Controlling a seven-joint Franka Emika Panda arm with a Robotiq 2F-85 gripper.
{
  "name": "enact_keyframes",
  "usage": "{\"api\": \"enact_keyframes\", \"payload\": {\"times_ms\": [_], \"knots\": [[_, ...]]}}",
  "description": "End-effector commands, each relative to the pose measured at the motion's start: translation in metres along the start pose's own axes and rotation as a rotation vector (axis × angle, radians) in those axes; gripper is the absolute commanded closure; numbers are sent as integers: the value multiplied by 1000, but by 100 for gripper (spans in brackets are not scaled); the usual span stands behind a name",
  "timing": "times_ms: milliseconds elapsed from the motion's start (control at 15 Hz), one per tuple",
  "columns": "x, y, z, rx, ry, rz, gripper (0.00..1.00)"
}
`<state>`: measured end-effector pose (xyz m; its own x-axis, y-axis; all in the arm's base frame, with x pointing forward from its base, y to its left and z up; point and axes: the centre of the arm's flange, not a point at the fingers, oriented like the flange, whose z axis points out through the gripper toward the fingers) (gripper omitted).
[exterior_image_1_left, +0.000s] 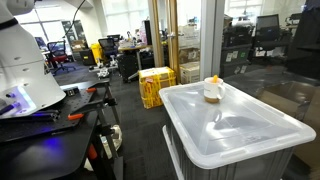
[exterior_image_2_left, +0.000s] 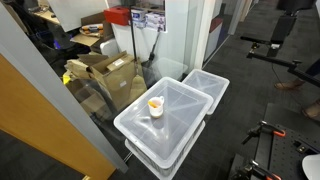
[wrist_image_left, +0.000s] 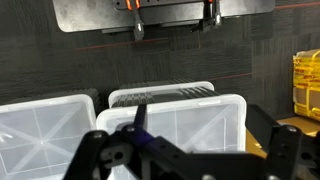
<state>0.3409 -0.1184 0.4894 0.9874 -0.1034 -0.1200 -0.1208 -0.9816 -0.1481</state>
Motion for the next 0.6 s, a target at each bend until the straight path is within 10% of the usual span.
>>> {"api": "enact_keyframes", "payload": {"times_ms": [0, 533], "knots": [[0, 0, 0, 0, 0, 0, 0], [20, 3, -4, -63, 132, -36, 0]]}}
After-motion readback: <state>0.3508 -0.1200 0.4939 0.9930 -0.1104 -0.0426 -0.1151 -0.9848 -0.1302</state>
